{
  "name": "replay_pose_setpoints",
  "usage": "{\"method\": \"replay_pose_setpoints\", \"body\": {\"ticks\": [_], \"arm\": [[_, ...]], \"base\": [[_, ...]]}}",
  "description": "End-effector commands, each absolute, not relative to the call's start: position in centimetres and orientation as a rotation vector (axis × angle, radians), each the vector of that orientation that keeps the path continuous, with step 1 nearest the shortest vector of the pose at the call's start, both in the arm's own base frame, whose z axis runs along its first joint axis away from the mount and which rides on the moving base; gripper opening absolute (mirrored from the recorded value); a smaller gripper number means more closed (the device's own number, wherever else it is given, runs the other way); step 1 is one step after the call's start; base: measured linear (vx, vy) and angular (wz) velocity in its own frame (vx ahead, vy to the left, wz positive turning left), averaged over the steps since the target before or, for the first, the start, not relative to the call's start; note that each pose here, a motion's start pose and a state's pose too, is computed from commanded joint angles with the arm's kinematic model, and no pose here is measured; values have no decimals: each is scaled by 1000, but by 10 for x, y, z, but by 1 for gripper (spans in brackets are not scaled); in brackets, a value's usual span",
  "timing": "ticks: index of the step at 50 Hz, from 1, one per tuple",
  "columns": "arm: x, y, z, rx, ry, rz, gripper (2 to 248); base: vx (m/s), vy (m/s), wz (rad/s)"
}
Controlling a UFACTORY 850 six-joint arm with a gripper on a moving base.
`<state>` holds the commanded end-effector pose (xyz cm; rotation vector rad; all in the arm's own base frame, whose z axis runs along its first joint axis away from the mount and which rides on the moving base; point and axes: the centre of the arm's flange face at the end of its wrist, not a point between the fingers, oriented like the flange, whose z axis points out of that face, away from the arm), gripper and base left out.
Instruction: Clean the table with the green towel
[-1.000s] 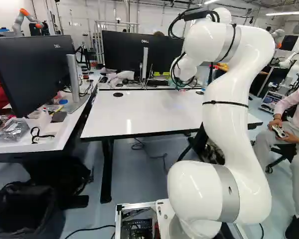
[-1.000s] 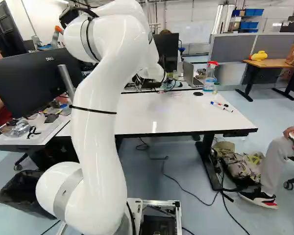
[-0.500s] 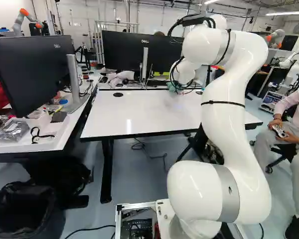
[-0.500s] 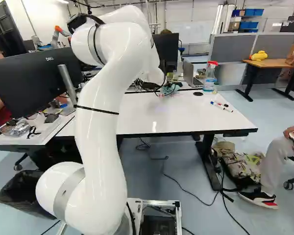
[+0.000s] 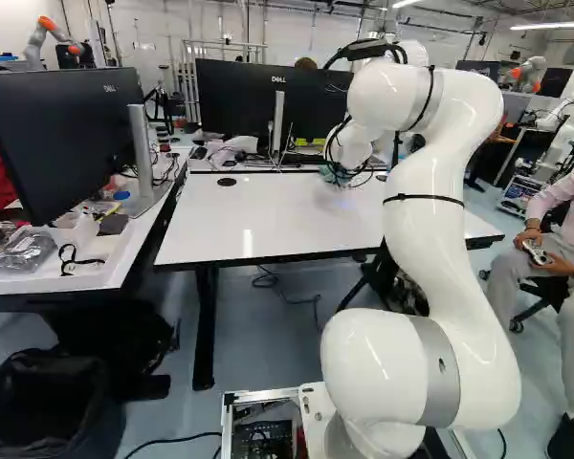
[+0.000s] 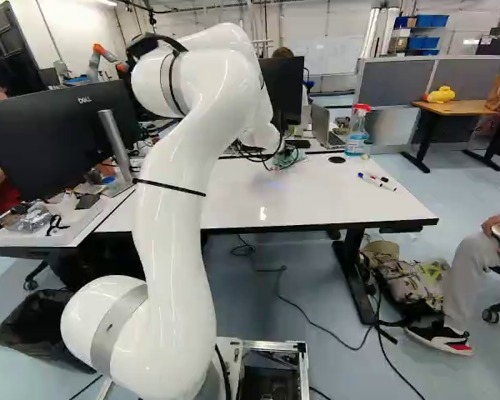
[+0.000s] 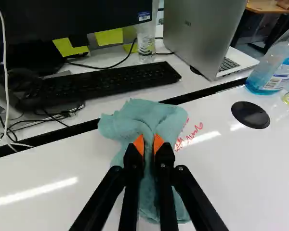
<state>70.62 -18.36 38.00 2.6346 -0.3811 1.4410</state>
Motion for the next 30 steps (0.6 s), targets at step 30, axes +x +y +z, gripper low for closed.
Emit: {"method": "replay_pose_setpoints", "body": {"ticks": [30], "arm": [[708, -184, 364, 2654, -384, 1410, 42]], "base": [[0, 0, 0]]}}
